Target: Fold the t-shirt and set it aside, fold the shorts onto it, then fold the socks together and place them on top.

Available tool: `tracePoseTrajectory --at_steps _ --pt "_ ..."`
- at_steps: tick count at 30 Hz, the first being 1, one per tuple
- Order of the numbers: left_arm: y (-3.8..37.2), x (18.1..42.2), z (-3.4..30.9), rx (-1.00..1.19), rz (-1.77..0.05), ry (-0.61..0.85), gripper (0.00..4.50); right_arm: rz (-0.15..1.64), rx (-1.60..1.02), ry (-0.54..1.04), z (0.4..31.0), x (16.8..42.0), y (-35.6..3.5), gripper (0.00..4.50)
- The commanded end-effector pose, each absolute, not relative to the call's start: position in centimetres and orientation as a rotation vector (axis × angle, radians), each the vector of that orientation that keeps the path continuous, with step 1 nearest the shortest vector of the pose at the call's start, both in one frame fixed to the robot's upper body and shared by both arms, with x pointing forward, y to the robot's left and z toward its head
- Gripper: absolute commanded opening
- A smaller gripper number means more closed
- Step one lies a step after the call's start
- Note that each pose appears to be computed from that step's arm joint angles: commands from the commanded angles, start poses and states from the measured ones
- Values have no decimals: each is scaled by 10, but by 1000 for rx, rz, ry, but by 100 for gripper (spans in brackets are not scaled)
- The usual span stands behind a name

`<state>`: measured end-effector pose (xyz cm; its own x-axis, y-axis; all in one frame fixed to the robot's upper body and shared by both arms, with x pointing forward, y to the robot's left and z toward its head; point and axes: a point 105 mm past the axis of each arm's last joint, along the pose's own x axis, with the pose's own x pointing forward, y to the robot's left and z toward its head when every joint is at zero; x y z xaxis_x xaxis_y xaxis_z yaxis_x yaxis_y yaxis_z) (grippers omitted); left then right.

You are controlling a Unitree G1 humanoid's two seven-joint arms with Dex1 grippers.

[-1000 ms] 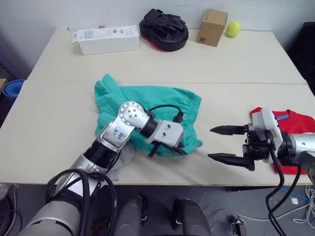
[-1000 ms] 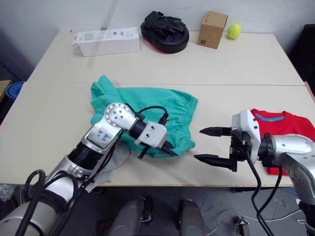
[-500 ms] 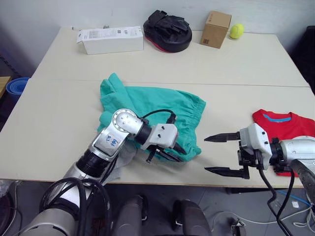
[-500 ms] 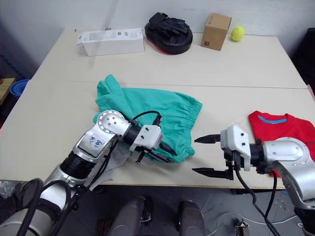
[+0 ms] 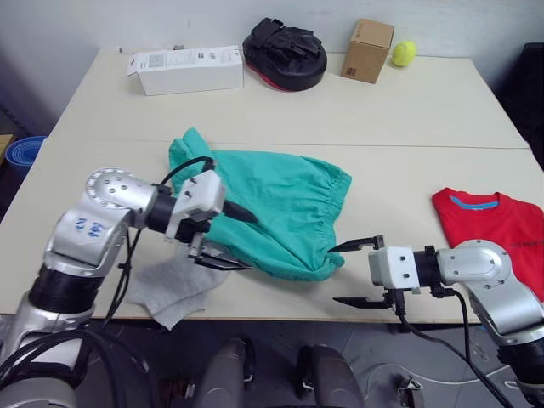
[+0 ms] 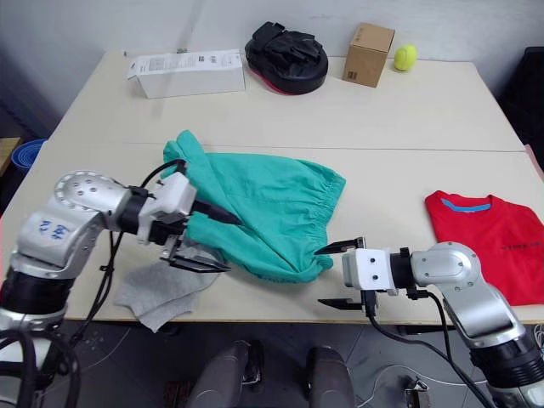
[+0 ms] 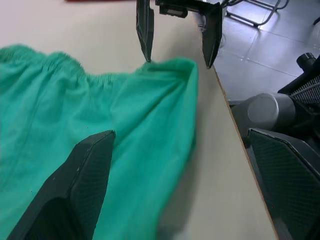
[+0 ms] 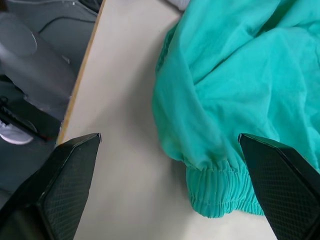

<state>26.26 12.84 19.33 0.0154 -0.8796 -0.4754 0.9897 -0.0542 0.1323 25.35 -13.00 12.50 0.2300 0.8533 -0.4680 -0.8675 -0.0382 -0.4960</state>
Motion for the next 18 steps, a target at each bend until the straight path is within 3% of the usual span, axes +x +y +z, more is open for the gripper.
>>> tracePoseTrajectory --at_steps 1,2,13,18 --pt "138 246 203 515 -1555 267 450 1357 -862 -14 122 262 -125 409" --pt "140 243 204 508 -1544 270 450 1352 -874 -14 120 264 -126 392" --pt "140 243 206 466 -1454 233 450 1252 -941 -33 122 287 -142 18" --pt "137 242 205 464 -1465 230 450 1112 -997 1 136 312 -174 5"
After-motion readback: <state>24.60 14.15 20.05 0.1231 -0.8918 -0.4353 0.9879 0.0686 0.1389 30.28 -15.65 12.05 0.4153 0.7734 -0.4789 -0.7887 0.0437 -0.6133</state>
